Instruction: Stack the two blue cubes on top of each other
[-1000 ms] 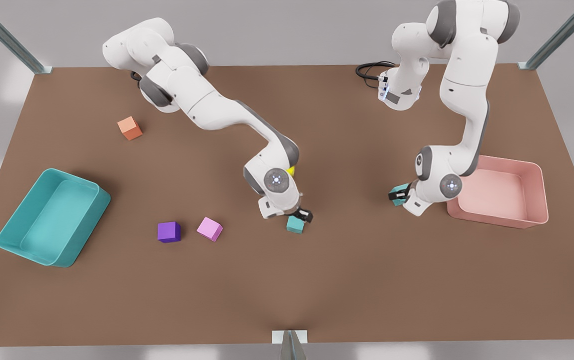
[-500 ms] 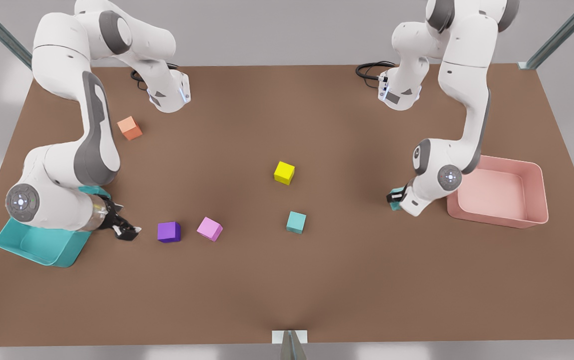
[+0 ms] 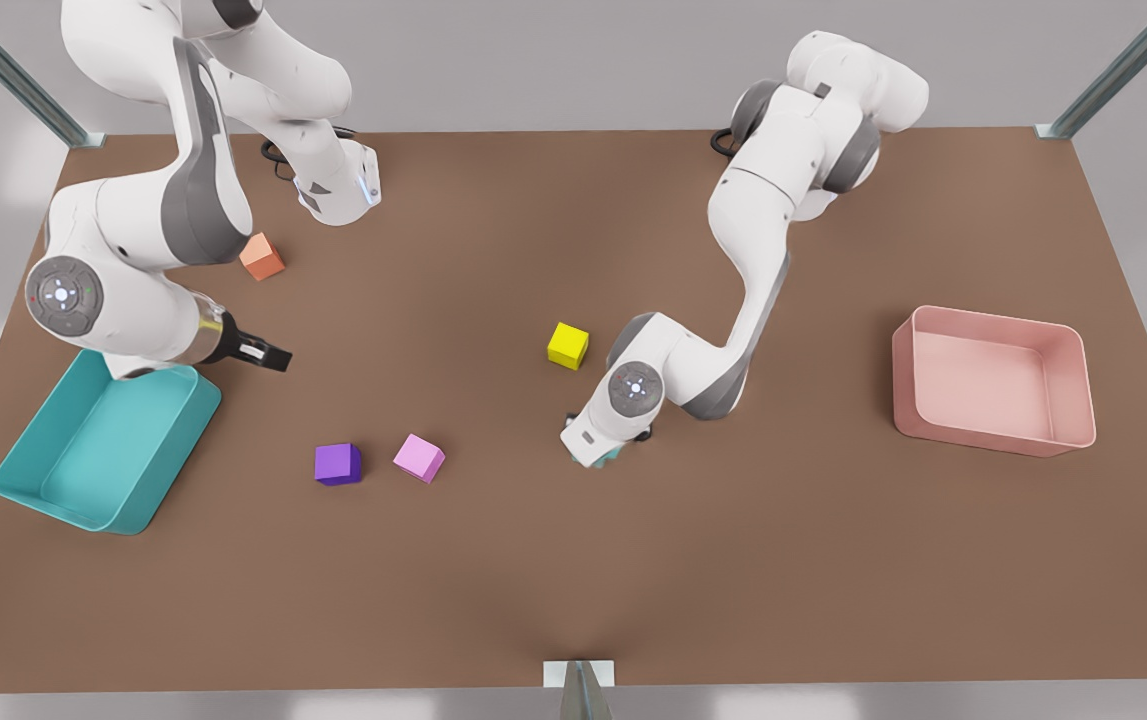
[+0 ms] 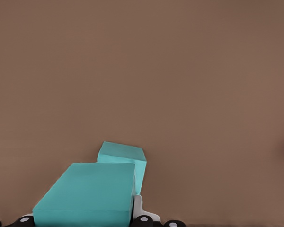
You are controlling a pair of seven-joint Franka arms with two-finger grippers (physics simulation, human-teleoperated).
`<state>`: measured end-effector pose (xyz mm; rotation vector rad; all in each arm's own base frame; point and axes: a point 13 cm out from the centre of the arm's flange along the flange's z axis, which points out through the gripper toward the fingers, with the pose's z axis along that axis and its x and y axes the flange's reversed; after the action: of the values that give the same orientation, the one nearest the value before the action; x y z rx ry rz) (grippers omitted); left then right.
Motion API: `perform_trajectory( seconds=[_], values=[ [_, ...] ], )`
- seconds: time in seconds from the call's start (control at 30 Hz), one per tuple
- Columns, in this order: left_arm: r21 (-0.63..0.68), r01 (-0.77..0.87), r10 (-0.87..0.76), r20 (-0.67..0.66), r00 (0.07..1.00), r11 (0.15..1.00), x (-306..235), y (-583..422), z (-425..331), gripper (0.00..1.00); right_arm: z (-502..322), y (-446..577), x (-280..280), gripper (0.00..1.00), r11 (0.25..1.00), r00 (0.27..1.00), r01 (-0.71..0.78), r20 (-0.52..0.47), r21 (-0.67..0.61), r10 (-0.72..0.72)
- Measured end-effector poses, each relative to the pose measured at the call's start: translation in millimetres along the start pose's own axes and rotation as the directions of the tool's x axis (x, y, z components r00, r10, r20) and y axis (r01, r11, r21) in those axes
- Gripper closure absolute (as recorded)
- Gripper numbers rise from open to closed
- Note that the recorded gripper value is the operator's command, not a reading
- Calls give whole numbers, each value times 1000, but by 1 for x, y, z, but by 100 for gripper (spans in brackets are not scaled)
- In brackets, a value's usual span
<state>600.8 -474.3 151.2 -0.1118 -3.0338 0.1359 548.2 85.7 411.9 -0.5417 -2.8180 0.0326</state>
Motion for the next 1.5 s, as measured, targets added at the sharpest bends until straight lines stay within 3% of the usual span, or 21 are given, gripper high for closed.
perform_trajectory(
  seconds=[0.27, 0.63, 0.67, 0.73, 1.33, 1.4, 1.5],
  values=[
    [-19, 94, -95, -63, 993, 995, 17, -3, 28, 49, 8, -1, 0, 0, 995, 995, 97, -21, 6, -97],
    [-5, 178, -178, -35, 983, 984, 8, -6, 29, 47, 17, -1, -1, 0, 984, 984, 176, -39, 9, -176],
    [-5, 184, -184, -34, 982, 983, 7, -6, 31, 45, 17, -1, -2, 0, 983, 983, 181, -41, 9, -181],
    [-2, 193, -193, -33, 981, 981, 7, -7, 32, 0, 19, -1, -2, 0, 982, 981, 191, -44, 9, -190],
    [25, 239, -239, -19, 971, 971, 3, -8, -8, 0, 23, 0, -3, 0, 970, 969, 244, -53, 7, -243],
    [39, 243, -243, -5, 970, 969, 3, -6, -45, 0, 24, -1, -3, 0, 969, 968, 245, -56, 7, -245],
    [73, 314, -319, 63, 946, 947, -16, 69, -184, 0, 22, -3, -3, 0, 969, 967, 248, -52, 7, -248]
  ],
)
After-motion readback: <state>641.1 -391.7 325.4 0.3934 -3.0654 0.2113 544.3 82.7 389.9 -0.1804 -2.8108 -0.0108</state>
